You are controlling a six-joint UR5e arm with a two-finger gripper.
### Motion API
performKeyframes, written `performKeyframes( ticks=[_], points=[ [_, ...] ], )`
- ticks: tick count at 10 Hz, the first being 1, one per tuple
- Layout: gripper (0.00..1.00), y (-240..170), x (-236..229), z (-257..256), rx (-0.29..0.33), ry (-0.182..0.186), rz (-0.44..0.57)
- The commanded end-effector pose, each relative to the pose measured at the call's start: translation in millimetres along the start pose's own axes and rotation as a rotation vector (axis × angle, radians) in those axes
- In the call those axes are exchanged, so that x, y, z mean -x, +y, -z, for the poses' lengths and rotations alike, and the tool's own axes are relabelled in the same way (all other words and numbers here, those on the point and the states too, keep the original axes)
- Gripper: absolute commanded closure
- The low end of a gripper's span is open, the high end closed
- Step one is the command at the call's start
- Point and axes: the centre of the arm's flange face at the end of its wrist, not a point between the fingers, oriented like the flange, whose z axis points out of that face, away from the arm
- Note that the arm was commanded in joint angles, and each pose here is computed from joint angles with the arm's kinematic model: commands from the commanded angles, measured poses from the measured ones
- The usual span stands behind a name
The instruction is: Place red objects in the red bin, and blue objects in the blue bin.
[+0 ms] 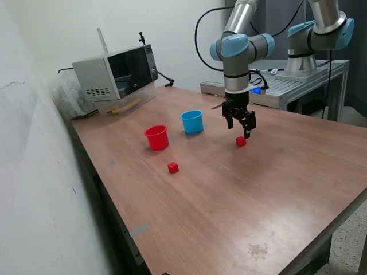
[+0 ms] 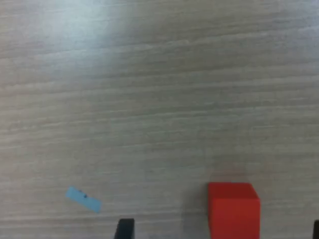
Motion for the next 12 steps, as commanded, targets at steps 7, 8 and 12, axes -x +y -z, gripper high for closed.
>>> performKeyframes(
  ticks=[7, 8, 12],
  points=[
    [1.0, 2.0, -0.2, -12.1, -0.008, 0.001, 0.006],
    [1.0, 0.3, -1.2, -13.3, -0.013, 0.004, 0.057],
    [1.0, -20.9, -5.1, 100.0, 0.107, 0.024, 0.118]
  ],
)
